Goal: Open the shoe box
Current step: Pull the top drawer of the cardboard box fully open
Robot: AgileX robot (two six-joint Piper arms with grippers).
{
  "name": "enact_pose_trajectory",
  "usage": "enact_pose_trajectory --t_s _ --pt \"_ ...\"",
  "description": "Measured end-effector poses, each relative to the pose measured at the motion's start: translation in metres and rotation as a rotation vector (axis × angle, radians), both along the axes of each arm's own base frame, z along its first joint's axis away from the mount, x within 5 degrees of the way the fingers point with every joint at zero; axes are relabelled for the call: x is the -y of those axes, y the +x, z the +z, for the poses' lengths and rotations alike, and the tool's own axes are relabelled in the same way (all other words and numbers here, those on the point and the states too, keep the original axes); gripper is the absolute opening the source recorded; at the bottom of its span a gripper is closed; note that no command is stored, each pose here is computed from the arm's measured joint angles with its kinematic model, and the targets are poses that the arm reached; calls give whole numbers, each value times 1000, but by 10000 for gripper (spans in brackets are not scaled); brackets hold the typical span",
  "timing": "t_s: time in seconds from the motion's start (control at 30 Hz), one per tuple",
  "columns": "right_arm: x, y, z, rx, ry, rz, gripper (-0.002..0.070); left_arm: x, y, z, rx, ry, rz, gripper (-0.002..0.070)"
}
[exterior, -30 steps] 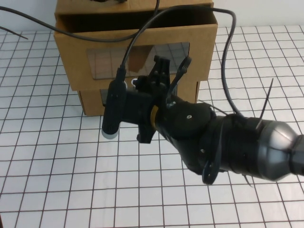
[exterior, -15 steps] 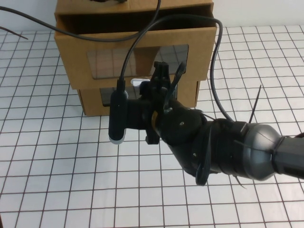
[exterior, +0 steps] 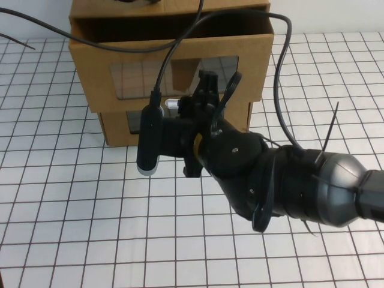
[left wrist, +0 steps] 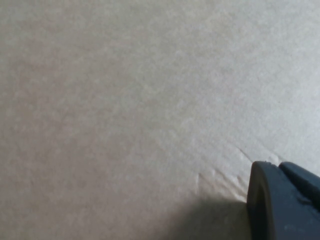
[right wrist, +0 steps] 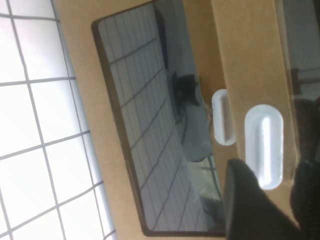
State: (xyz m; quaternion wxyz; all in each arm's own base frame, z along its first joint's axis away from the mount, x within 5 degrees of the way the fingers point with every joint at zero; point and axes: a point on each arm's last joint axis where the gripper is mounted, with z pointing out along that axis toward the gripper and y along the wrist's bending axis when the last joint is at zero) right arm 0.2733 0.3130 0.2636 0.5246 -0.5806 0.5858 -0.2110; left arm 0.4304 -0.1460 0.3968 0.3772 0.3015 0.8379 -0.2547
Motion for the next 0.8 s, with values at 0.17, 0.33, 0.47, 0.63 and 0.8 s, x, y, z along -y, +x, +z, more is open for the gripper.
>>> enact_pose_trajectory --t_s 0.17,0.33,0.47,0.63,0.8 --pt "-3 2 -6 9 -28 13 193 0 0 0 0 -2 -1 -3" --pt "-9 8 -12 16 -31 -7 192 0 0 0 -1 -1 -1 -3" --pt "-14 13 -11 27 -19 -22 192 0 0 0 0 0 -2 -3" --pt "-16 15 -11 32 -16 -30 192 0 0 0 1 -1 -4 -3" --pt "-16 16 -10 34 -16 -34 192 0 0 0 3 0 -5 -3"
